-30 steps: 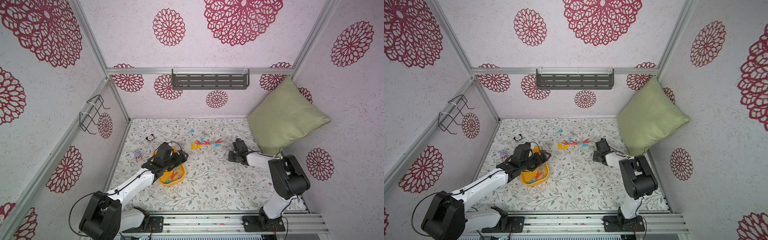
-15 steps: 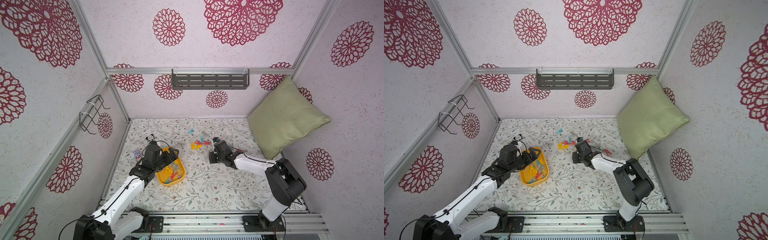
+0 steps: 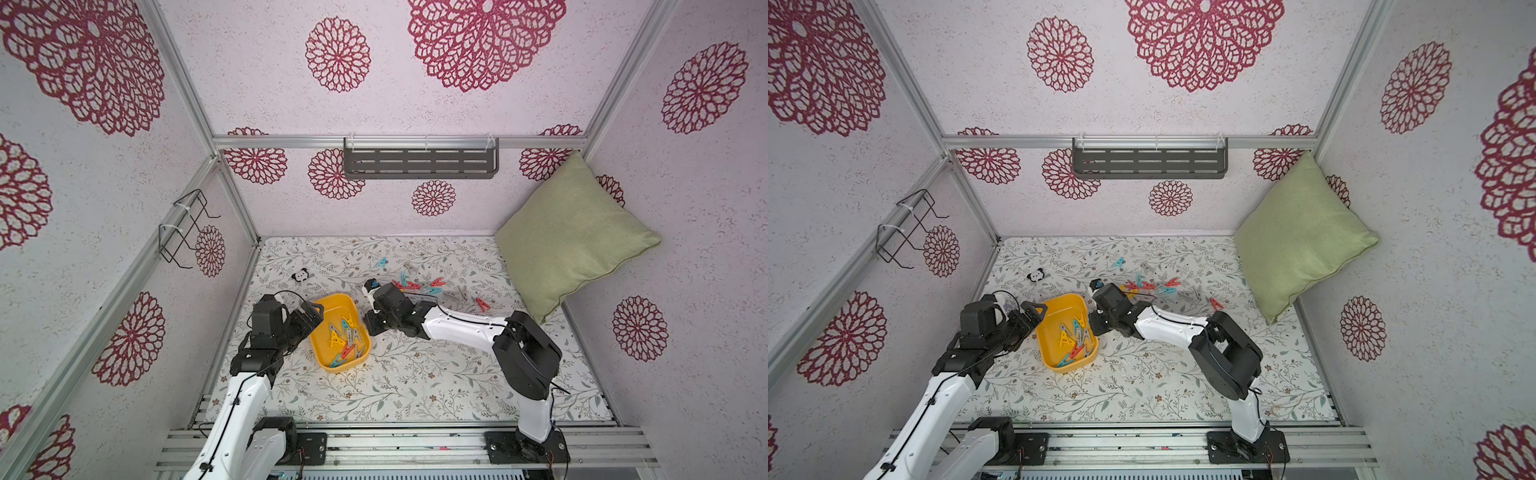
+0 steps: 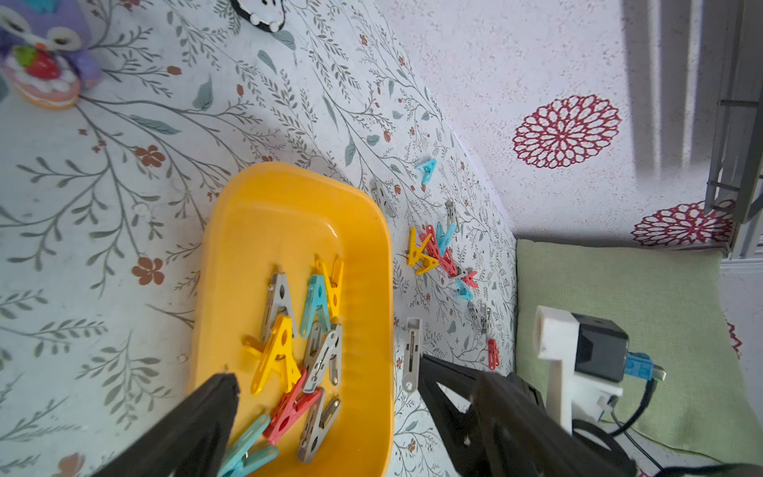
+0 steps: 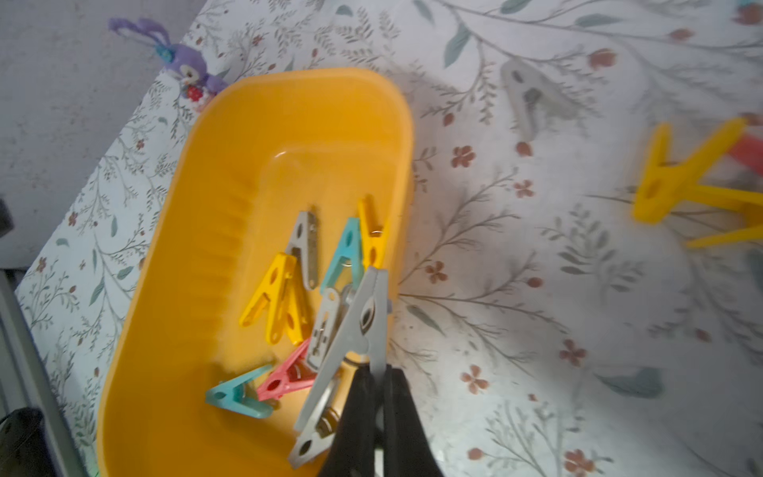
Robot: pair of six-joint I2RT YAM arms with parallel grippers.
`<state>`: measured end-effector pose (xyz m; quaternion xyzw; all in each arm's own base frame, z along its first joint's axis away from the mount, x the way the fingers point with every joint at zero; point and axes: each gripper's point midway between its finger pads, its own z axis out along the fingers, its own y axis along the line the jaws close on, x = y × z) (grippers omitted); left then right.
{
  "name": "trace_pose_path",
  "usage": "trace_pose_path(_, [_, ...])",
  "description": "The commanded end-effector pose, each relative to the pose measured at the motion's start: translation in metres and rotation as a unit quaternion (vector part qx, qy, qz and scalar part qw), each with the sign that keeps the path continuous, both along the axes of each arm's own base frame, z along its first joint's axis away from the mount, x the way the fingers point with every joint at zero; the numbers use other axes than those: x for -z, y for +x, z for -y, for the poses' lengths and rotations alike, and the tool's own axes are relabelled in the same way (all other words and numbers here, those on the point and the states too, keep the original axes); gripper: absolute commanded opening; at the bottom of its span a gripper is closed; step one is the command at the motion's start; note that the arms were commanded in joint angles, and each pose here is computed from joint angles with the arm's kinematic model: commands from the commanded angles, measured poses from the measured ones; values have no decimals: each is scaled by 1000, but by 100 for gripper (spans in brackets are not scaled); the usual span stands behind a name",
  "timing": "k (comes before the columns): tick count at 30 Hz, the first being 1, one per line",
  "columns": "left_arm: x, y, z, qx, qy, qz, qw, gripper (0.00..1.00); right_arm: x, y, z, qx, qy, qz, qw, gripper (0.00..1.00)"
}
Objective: Put the clothespins into the storage box
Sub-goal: Place the clothespin in the storage box.
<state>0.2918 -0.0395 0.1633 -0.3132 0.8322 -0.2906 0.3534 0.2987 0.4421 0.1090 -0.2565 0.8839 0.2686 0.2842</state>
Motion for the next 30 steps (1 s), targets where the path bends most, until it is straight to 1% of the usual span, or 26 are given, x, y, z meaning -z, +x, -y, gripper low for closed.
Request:
trace_pose_path(1, [5,-7,-7,5,-13,-5,1000,97,-5,-14,-23,-39,-3,-1,999,3])
trace_pose_path(6, [10,-11,-15,-5,-27,-7,1000,97,1,-21,-41,-58,-9,-3,998,10])
trace_pose_path(10, [12,-12,-16,-5,-35,-7,999,97,-1,-21,-45,-59,-9,0,998,20])
trace_pose_path(14, [12,-11,-12,-3,-51,-5,999,97,-12,-16,-41,-53,-11,21,998,32])
trace_pose_path(16, [12,-10,-8,5,-61,-6,998,97,-19,-12,-36,-46,-14,32,998,36])
trace_pose_path(21, [9,-6,4,22,-67,-3,998,97,-36,4,-10,-10,-15,60,998,42])
trace_pose_path(25, [5,-1,20,44,-57,-2,997,97,-46,23,21,29,-11,68,997,43])
trace_pose_path(30, [3,8,45,74,-50,-3,996,97,-46,52,72,93,-14,64,993,43])
